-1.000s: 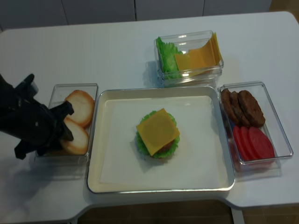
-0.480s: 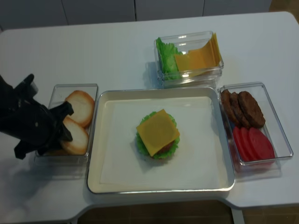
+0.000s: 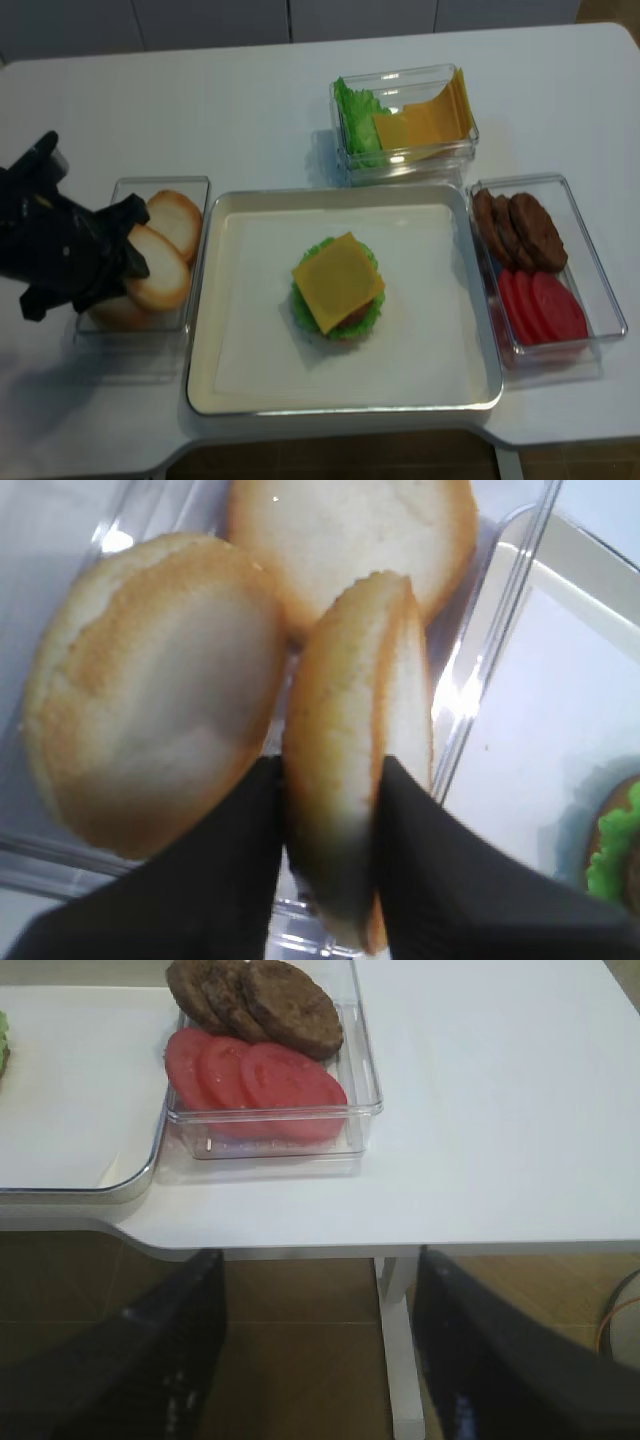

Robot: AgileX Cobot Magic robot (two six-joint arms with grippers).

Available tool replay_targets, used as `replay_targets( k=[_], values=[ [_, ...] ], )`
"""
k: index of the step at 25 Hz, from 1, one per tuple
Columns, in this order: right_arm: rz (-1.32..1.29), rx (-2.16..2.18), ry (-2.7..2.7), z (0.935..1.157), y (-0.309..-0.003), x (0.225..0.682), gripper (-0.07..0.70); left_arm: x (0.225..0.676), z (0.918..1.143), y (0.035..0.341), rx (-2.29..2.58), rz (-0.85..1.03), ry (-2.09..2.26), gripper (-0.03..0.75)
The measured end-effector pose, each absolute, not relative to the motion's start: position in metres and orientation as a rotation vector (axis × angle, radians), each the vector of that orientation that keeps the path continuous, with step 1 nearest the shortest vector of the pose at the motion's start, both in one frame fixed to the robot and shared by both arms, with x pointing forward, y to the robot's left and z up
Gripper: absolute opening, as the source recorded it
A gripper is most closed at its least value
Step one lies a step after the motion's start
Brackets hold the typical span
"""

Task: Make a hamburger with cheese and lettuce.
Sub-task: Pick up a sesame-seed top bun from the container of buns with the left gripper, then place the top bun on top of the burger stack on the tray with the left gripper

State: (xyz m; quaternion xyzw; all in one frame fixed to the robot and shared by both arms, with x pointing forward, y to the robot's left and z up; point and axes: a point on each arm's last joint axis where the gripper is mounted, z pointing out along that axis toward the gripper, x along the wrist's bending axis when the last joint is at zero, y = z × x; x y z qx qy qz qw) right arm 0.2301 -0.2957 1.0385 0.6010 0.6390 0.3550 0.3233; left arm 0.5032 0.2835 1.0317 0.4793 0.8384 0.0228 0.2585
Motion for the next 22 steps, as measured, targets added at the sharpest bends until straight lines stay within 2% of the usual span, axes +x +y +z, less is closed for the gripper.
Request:
replay_targets(
  k=[11,18,22],
  values=[
    [0.931,1.577,1.677,1.039,-0.296,0.230,0.451,0.484,1.065,0.284,1.463,0.189,2.102,0.197],
    [0.931,1.577,1.677,1.039,-0.296,0.230,0.451,0.480,1.100,0.284,1.523,0.256,2.010,0.197],
    [0.931,1.577,1.677,1.039,-0.296,0.230,0.451,0.479,1.119,0.272,1.641,0.317,1.920,0.197]
  ],
)
